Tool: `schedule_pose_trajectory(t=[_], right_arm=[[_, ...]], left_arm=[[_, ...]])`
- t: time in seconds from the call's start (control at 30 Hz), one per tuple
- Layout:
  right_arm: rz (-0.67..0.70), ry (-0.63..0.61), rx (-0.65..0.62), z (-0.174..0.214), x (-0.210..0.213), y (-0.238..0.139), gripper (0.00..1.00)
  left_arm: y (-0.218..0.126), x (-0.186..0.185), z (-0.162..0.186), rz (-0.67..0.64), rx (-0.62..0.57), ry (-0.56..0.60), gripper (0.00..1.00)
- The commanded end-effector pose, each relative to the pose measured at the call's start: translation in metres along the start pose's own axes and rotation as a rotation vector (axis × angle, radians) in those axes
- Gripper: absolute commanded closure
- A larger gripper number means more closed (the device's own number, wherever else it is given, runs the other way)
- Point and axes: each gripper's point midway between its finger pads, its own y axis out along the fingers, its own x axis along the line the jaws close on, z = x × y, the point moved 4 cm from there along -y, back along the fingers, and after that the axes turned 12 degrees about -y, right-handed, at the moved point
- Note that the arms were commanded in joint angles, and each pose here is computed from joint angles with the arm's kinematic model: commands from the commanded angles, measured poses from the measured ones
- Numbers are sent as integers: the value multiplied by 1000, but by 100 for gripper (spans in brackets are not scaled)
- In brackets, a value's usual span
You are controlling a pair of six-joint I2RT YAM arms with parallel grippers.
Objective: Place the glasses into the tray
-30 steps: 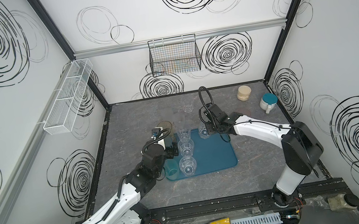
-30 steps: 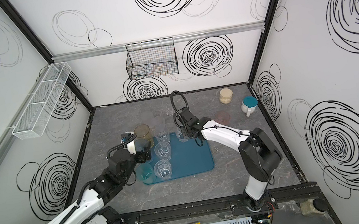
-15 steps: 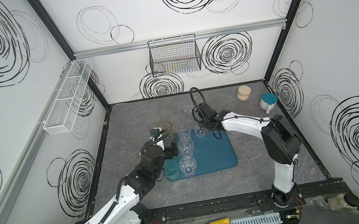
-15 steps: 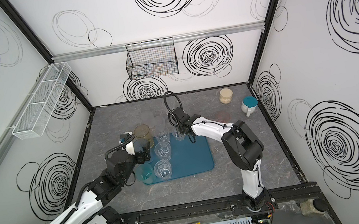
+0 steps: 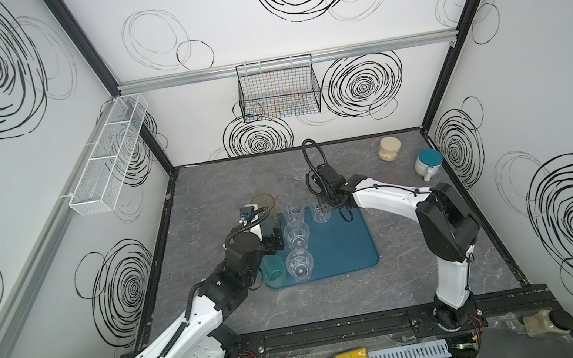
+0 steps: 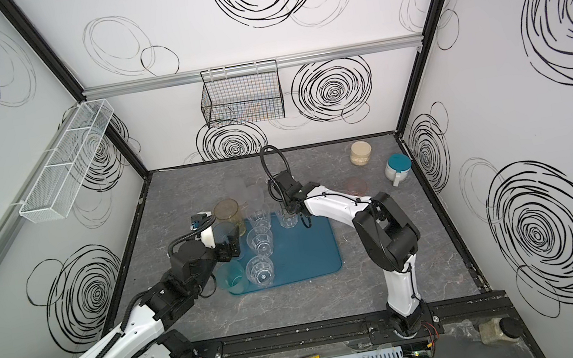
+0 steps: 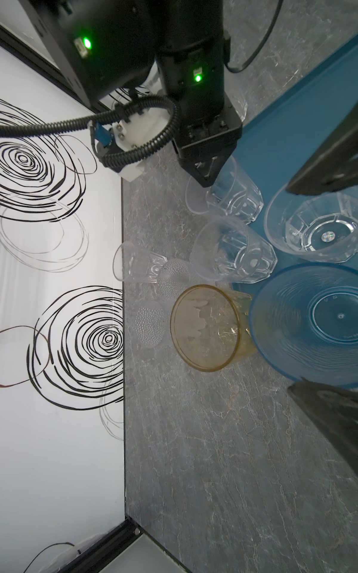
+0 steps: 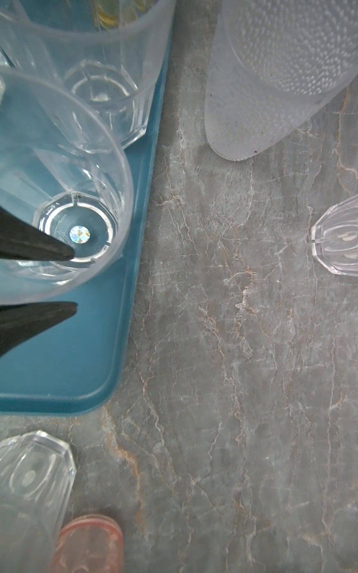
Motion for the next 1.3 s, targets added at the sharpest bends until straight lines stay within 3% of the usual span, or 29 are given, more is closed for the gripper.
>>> schedule_pose_trajectory(t=[0.0,0.07,0.23,0.4,0.6,0.77,1.0,1.27], right_arm=[[-18,36,-52,-21,-4,-26,70],[-53,60,-84,-31,-6,-38,68],[-143,220,-208,-48,-38,-58,57],[-202,347,-342,-61,-67,-53,51],[-255,412,-359,-94,-84,-27,46],[-317,426,-337,-119,-75,12,42],[-340,478,-340,-144,-67,68,41],[-337,444,-311,-156,-57,114,41]], left_arm=[[0,2,-2,-11,-21,-14,4],[-2,4,-3,-28,-31,-8,4],[-13,17,-14,-222,-112,105,4],[-15,-17,-18,-64,-118,67,2],[-4,-73,9,117,-7,166,3],[6,-88,18,144,37,200,4],[4,-74,15,128,25,202,4],[7,-53,12,107,26,129,4]])
